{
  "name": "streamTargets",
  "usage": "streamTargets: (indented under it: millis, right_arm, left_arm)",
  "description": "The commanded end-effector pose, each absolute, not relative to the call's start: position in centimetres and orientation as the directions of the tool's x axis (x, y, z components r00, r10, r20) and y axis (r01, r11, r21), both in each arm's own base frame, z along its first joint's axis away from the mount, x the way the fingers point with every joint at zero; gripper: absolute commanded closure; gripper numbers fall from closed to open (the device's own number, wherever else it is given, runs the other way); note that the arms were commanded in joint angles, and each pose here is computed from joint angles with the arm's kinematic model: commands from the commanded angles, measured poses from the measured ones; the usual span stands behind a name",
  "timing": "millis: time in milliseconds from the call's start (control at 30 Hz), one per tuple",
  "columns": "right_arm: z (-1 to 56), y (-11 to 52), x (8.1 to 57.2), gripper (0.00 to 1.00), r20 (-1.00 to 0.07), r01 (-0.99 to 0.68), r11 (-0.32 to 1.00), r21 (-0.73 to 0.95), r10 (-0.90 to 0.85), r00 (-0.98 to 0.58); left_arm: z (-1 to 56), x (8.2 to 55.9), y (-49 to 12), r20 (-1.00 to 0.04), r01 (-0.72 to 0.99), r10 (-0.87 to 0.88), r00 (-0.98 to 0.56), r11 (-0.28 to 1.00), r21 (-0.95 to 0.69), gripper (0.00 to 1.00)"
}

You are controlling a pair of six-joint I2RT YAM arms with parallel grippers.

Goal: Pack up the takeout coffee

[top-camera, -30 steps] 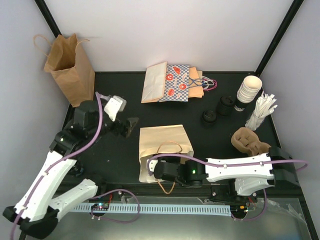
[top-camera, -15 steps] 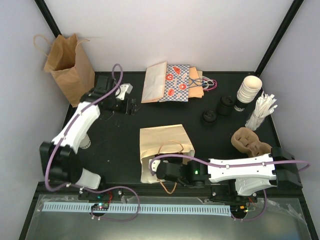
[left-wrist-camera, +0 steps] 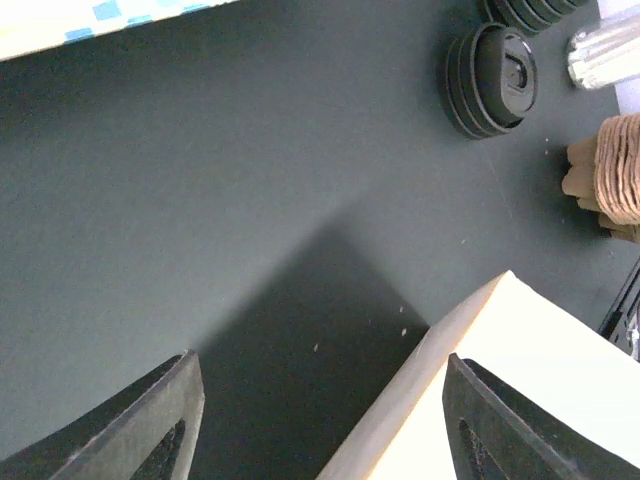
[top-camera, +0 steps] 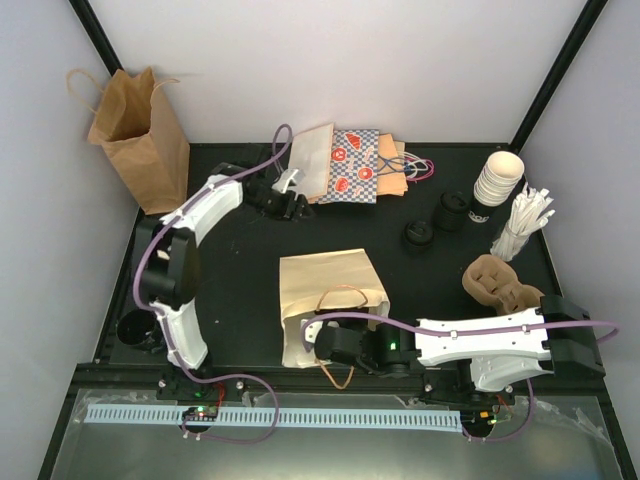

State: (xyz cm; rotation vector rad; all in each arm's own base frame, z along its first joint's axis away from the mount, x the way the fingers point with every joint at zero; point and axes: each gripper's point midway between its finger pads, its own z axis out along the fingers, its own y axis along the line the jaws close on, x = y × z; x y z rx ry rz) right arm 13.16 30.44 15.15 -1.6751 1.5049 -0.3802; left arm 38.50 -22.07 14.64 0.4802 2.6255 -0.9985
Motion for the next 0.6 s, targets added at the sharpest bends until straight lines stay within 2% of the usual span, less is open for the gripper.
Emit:
streamTargets:
  millis: [0,267,567]
  right_arm:
    - [15.5,29.6,13.8,0.41,-0.280,-0.645,0.072,-0.761,-0.933,0.226]
    - [14.4,28.4,14.4,0.42,-0.243,-0.644,0.058,-0.763,-0.949,0.202]
    - [14.1,27.8,16.2,0.46,-0.260,-0.624,0.121,-0.772,-0.956,0.136]
  left_arm:
    - [14.5,39.5,-25.0,-0.394,0.466,0.263,-0.881,0.635,-0.616,0.34]
    - [12.6,39.7,-28.0,-0.366,0.490,0.326,-0.872,0.598,-0.634,0.34]
    - [11.9,39.2,-28.6,-0.340,0.480,0.341,-0.876,0.560,-0.676,0.36]
